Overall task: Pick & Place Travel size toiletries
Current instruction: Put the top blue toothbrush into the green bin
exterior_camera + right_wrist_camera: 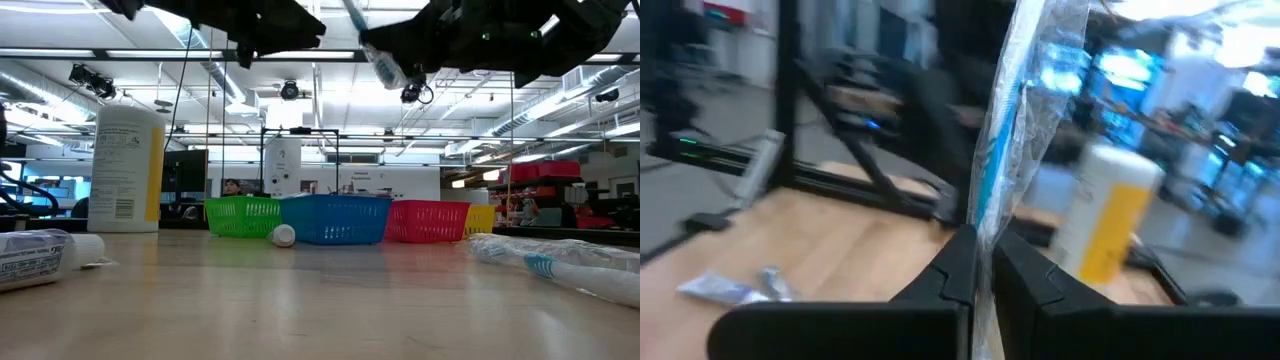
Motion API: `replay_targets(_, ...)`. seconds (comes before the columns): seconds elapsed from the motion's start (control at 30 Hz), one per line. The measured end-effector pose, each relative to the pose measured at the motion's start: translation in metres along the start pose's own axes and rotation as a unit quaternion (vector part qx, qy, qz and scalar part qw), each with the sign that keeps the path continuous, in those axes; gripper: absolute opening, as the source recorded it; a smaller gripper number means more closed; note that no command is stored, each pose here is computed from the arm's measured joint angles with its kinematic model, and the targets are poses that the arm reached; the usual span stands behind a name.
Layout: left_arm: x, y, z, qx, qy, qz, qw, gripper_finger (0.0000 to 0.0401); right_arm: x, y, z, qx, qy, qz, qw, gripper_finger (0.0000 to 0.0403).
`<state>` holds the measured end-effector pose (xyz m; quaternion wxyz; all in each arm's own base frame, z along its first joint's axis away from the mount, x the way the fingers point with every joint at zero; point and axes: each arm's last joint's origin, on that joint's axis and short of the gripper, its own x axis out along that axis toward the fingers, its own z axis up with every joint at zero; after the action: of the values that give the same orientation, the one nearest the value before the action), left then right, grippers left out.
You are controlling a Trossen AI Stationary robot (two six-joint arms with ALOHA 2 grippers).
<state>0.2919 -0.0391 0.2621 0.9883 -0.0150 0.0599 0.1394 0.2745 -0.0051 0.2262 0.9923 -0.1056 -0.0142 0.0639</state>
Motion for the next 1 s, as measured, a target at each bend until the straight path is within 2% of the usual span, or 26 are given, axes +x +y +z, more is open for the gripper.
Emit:
replay_targets(0.07, 0.004, 0.009, 0.0, -0.023, 0.002, -0.008, 1.0, 0.0138, -0.001, -0.003, 0.002, -0.011, -0.014, 0.012, 1.0, 0.0024)
replay_targets(0.2, 0.008, 0.017, 0.003, -0.047, -0.006, -0.026, 0.999, 0.0142, -0.002, -0.01, 0.003, -0.026, -0.023, -0.001, 0.999, 0.0024)
replay_targets(0.37, 0.008, 0.018, 0.009, -0.037, -0.035, -0.028, 0.998, 0.0165, 0.001, -0.019, 0.008, -0.024, -0.032, -0.015, 0.999, 0.0024)
replay_targets(0.6, 0.009, 0.02, 0.015, -0.047, -0.066, -0.027, 0.996, 0.0196, 0.011, -0.019, 0.015, -0.017, -0.046, 0.016, 0.999, 0.0025)
replay_targets(1.0, 0.009, 0.02, 0.014, -0.036, -0.06, -0.026, 0.997, 0.0196, 0.024, -0.018, 0.005, -0.01, -0.031, 0.017, 0.999, 0.0025)
